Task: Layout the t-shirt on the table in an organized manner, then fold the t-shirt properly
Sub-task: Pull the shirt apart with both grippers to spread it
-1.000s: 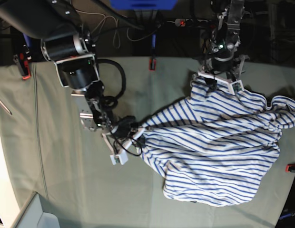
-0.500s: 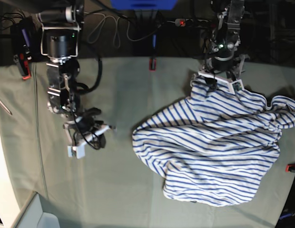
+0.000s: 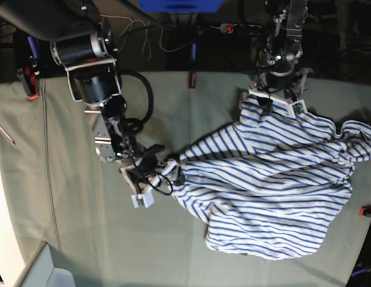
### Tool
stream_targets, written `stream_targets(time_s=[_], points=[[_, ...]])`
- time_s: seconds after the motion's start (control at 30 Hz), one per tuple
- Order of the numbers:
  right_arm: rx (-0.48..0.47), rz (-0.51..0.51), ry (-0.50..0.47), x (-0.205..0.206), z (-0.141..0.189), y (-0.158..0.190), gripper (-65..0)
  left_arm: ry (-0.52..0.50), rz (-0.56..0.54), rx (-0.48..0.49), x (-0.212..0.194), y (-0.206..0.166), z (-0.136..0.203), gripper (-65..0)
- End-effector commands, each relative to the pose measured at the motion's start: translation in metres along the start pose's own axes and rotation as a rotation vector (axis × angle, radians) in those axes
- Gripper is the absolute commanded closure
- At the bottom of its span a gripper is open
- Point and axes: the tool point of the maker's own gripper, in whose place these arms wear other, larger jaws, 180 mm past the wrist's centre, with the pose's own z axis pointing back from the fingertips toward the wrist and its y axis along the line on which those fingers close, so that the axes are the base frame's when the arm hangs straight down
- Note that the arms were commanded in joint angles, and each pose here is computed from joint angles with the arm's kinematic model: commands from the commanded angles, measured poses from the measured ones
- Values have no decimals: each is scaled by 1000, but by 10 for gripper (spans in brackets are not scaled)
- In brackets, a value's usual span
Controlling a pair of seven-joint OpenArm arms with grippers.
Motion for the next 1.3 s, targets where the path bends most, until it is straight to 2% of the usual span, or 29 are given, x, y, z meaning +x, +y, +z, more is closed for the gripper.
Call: stream_targets(time_s=[0.0,0.1,0.13,0.2,0.3,0.4,0.47,0.53,0.73,0.87,1.07,1.2,1.27], points=[[19,6,-43,20,-3,4,-436,-44,3,-4,13,-2,2,-337],[14,-7,-48,17,-8,2,-427,-53,5,-7,17,-3,2,-337],[13,-10,-53,18,-9,1,-401,-53,5,-7,17,-3,2,-337],[31,-7,-66,21,-10,4,-283,-51,5,-7,16,-3,2,-337],[88,-1,-71,22,-9,13,0,-47,4,-5,15,-2,2,-337],[88,2,-70,23,-8,13,-15,-45,3,-3,14,-2,0,-337],[84,3,-76,24,-7,11,0,-45,3,-3,14,-2,0,-337],[63,-16,-112,27,2,1,0,-45,4,-2,14,-2,0,-337],[-65,-65,-342,48,74,-42,0,-49,5,-1,19,-4,-7,-337],[-134,-45,-395,30,123,-52,0,-54,11,-5,25,-9,-13,-337],[-209,-46,-392,-3,170,-62,0,-66,17,-19,29,-15,-11,-337],[-245,-118,-402,-20,192,-74,0,-97,28,-36,38,-17,3,-337],[-252,-117,-389,-24,196,-79,0,-103,28,-35,38,-14,7,-337]])
